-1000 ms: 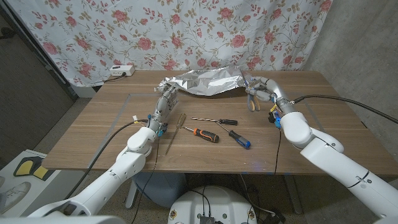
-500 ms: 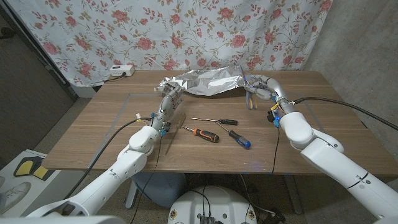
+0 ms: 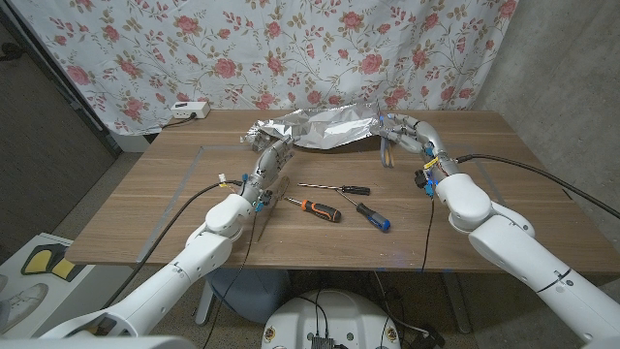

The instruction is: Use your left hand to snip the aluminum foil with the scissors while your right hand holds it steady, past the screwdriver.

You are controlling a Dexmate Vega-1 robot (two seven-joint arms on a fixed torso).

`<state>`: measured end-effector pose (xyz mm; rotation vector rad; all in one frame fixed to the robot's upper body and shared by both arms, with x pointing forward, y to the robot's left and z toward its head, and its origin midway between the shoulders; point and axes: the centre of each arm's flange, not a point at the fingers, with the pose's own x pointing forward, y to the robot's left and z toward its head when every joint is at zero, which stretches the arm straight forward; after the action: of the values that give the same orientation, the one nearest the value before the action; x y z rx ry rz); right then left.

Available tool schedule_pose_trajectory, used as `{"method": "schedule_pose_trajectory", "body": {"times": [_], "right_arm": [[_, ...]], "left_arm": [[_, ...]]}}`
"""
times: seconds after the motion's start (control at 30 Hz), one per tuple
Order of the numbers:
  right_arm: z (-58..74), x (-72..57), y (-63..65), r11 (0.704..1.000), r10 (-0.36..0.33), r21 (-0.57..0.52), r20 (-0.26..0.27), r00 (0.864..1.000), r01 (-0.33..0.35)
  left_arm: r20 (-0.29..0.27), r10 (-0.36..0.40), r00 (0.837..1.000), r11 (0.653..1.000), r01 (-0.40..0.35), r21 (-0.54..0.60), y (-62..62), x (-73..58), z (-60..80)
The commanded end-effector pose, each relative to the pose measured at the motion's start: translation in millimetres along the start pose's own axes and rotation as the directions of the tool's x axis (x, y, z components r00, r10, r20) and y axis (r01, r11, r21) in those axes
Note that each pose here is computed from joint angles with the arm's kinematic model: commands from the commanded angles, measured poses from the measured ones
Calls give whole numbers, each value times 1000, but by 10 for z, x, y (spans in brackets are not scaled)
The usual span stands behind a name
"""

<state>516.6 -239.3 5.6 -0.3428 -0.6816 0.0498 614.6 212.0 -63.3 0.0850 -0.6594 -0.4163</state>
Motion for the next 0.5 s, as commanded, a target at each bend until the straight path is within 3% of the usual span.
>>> {"method": "schedule_pose_trajectory", "body": {"times": [0.03, 0.5], "right_arm": [[-18, 79, 4, 996, 8, 92, 15, 1000, -10], [-36, 127, 72, 988, 16, 153, 35, 999, -21]], "left_arm": [[16, -42, 999, 999, 42, 9, -132, 24, 62], [26, -98, 995, 995, 98, 0, -298, 37, 124]]}}
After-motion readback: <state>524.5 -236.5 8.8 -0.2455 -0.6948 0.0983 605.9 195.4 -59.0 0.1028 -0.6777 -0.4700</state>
